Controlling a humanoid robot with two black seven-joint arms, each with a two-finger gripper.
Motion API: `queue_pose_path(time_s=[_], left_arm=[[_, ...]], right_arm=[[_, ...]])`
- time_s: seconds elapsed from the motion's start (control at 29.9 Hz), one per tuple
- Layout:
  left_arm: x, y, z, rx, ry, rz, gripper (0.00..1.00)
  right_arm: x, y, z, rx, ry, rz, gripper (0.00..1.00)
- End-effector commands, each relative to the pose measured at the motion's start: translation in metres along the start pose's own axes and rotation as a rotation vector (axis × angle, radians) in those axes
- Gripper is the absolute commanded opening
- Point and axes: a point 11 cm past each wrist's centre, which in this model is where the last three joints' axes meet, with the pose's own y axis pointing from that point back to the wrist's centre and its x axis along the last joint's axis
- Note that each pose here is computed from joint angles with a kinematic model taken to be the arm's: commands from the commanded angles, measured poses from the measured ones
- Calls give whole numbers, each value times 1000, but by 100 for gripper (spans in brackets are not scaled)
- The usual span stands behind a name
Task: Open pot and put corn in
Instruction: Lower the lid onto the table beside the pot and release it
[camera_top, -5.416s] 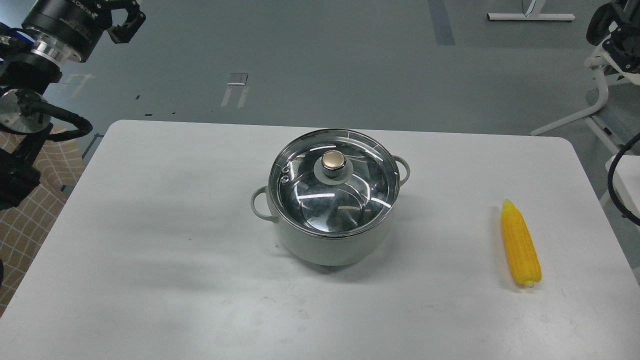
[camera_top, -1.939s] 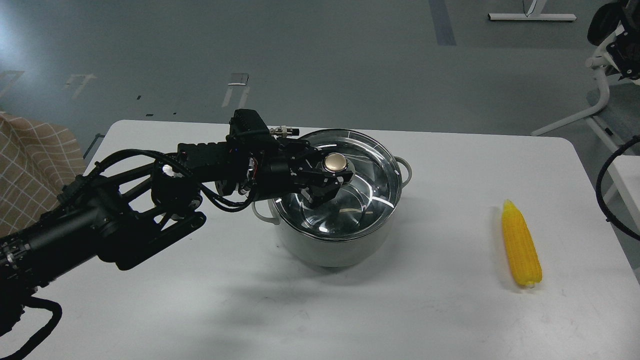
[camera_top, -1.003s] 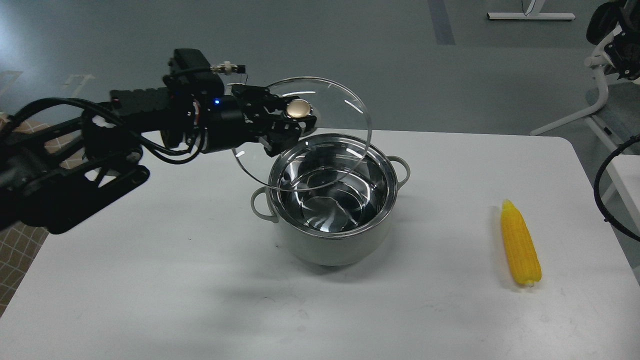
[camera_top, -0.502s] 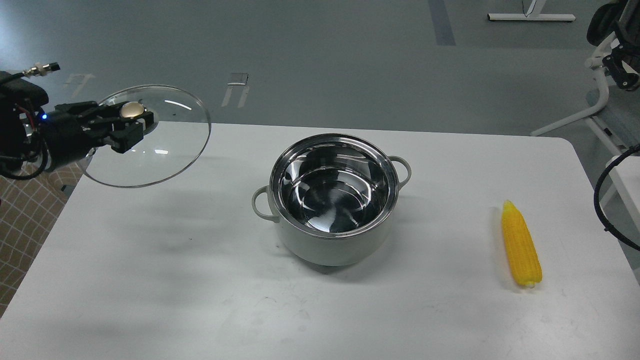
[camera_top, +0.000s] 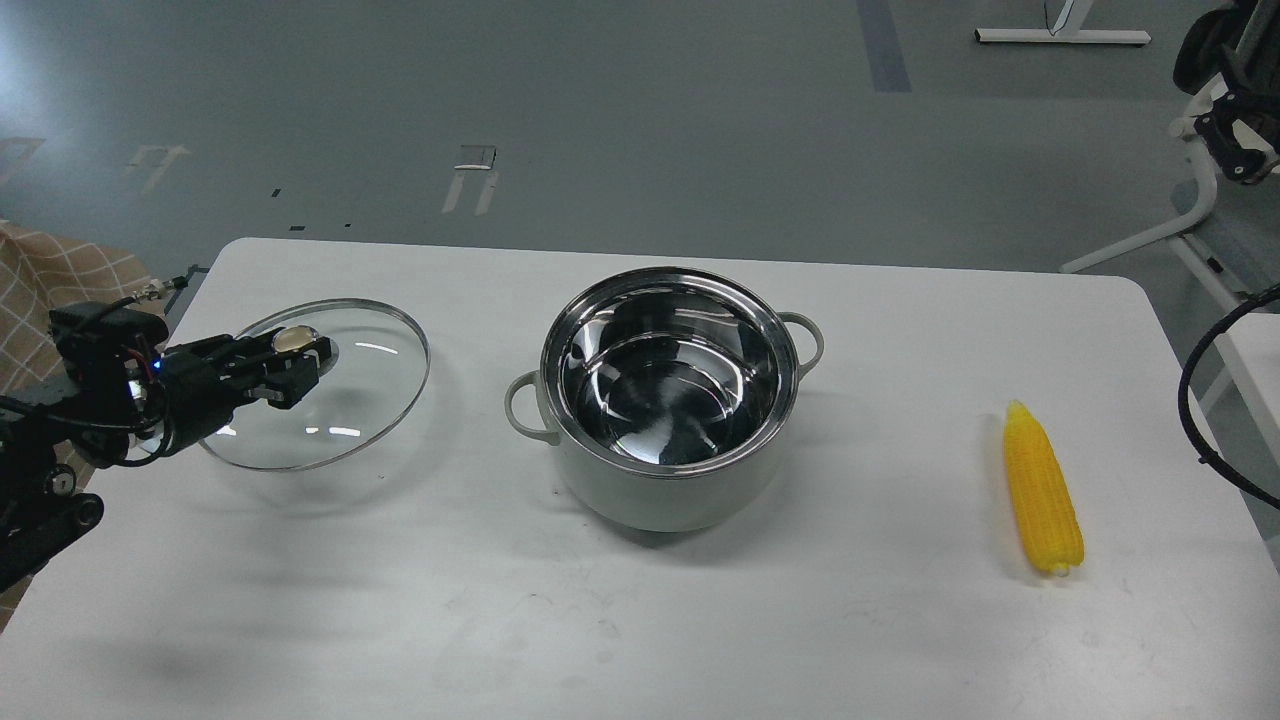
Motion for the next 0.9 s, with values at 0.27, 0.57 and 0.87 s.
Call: queue_pose_path(time_s=[0.27,0.57,0.87], left_arm=[[-20,2,-11,19,21,-20,57],[-19,2,-10,10,24,-13,72],[57,-3,-8,-23,181,233,79]], right_arm=[[2,12,10,-15,-2,6,100],[-5,11,15,-25,-2,-15,100],[8,38,21,-212,321,10,100]])
